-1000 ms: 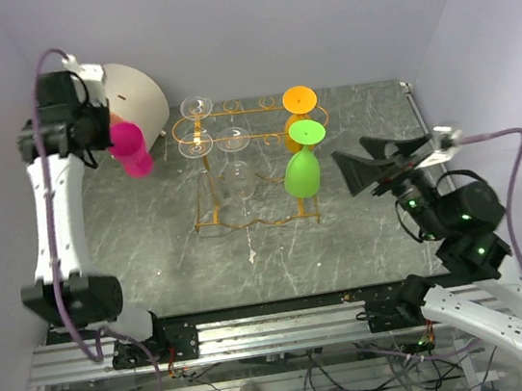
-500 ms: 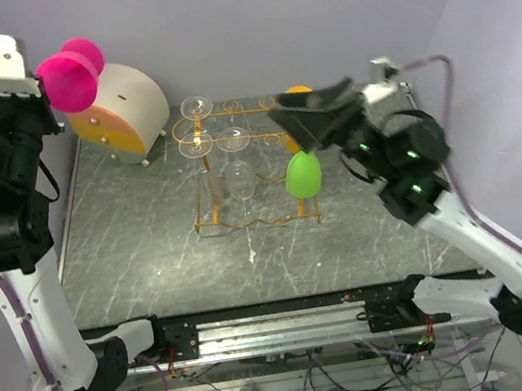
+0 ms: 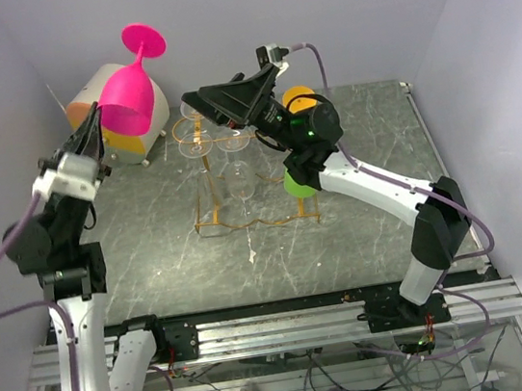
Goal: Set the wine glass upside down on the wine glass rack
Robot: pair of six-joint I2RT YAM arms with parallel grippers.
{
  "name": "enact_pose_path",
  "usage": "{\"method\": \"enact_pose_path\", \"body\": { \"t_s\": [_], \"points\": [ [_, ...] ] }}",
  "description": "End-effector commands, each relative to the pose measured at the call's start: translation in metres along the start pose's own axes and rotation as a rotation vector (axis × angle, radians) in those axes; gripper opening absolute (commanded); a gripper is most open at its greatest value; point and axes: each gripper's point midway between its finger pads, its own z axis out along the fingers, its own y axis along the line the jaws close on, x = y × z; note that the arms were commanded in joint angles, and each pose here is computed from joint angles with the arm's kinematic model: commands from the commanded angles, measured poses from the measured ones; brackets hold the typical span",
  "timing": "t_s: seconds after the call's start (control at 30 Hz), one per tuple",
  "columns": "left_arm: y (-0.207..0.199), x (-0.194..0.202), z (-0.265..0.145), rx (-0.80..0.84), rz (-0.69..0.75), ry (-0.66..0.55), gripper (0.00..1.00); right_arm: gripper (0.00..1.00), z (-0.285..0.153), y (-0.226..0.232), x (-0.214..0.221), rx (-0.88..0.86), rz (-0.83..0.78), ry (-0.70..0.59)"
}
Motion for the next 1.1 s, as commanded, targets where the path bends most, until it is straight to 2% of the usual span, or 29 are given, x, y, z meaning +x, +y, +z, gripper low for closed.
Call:
{"method": "enact_pose_path", "body": {
  "t_s": [0.0, 0.2, 0.37, 0.53, 0.67, 0.83, 0.9, 1.07],
  "points": [
    [0.004, -0.094, -0.020, -0.051, 0.174, -0.385, 0.07, 0.92, 0.015, 0.036, -0.012, -0.109, 0.021, -0.054],
    [-0.018, -0.095, -0.038, 0.006, 0.202, -0.447, 0.07, 0.90, 0.031, 0.018, -0.015, -0.056, -0.005, -0.093],
    [-0.029, -0.087, -0.043, 0.043, 0.255, -0.444, 0.07, 0.83, 0.048, 0.015, -0.003, -0.061, -0.019, -0.077],
    [-0.027, -0.083, -0.045, 0.026, 0.285, -0.437, 0.07, 0.65, 0.062, 0.011, 0.016, -0.079, -0.009, -0.066],
    [-0.031, -0.083, -0.047, 0.040, 0.278, -0.440, 0.07, 0.55, 0.065, 0.006, 0.020, -0.092, 0.005, -0.084],
    [-0.032, -0.080, -0.049, 0.034, 0.276, -0.436, 0.07, 0.27, 0.067, 0.004, 0.022, -0.125, 0.044, -0.092],
    [-0.031, -0.079, -0.050, 0.027, 0.278, -0.434, 0.07, 0.23, 0.066, 0.006, 0.022, -0.136, 0.047, -0.102],
    [-0.031, -0.077, -0.052, 0.014, 0.274, -0.433, 0.07, 0.22, 0.061, 0.012, 0.014, -0.149, 0.049, -0.147]
  ]
}}
